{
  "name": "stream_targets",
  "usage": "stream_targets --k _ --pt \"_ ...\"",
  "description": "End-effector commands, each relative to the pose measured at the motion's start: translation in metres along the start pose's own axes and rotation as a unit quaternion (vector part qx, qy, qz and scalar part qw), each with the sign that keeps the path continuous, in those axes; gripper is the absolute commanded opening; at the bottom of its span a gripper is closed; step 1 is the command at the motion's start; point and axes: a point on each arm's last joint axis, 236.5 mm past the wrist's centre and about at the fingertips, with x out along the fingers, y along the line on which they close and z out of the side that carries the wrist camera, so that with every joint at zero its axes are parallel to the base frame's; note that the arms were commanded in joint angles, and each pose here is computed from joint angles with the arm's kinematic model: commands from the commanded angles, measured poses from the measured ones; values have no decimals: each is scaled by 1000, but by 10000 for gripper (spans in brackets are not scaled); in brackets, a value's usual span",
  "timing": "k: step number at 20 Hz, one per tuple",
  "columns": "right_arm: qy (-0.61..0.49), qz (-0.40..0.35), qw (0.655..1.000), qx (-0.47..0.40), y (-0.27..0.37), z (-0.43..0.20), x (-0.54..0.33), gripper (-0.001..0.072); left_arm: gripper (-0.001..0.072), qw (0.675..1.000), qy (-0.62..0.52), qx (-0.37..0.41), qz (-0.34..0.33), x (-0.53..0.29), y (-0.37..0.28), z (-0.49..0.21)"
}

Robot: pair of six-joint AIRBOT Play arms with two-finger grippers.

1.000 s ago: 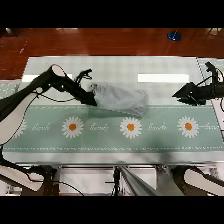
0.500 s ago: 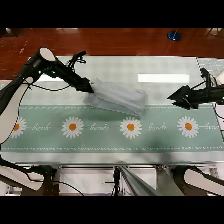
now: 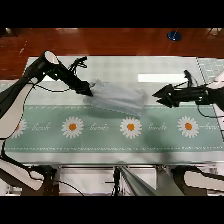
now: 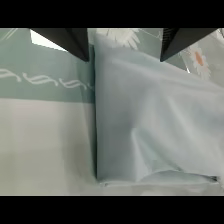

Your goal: Fold the shirts.

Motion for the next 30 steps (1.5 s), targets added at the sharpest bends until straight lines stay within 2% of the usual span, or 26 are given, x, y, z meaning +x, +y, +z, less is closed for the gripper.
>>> stream_targets --k 1,11,15,16,18,19,20,21,22,27,30 --pt "19 -4 1000 10 -3 -7 35 516 31 1000 8 -5 -2 6 5 -3" --pt "38 -20 999 22 -4 -20 73 515 32 1000 9 -6 -3 7 6 -3" --pt "66 -28 996 50 -7 -37 92 493 32 1000 9 -6 -3 7 6 -3" --pt "72 -32 996 45 -7 -41 98 378 32 1000 9 -6 -3 7 6 -3" --pt "64 -31 997 41 -3 -40 102 75 45 1000 9 -6 -3 7 6 -3" --pt "58 -22 997 35 3 -37 101 17 179 1000 7 -5 -2 7 7 -2" --pt "47 -11 999 23 10 -32 96 17 417 1000 5 -7 -1 6 9 -2" --pt "35 -3 999 10 20 -25 87 16 591 1000 2 -12 0 4 12 -1" --pt "20 6 1000 -4 33 -18 77 16 622 1000 -2 -22 1 0 16 -1" --pt "-87 51 993 -68 117 23 -18 15 619 995 -41 -89 9 -42 52 3" --pt "-116 10 988 -100 135 28 -73 15 614 987 -70 -142 13 -75 76 3"
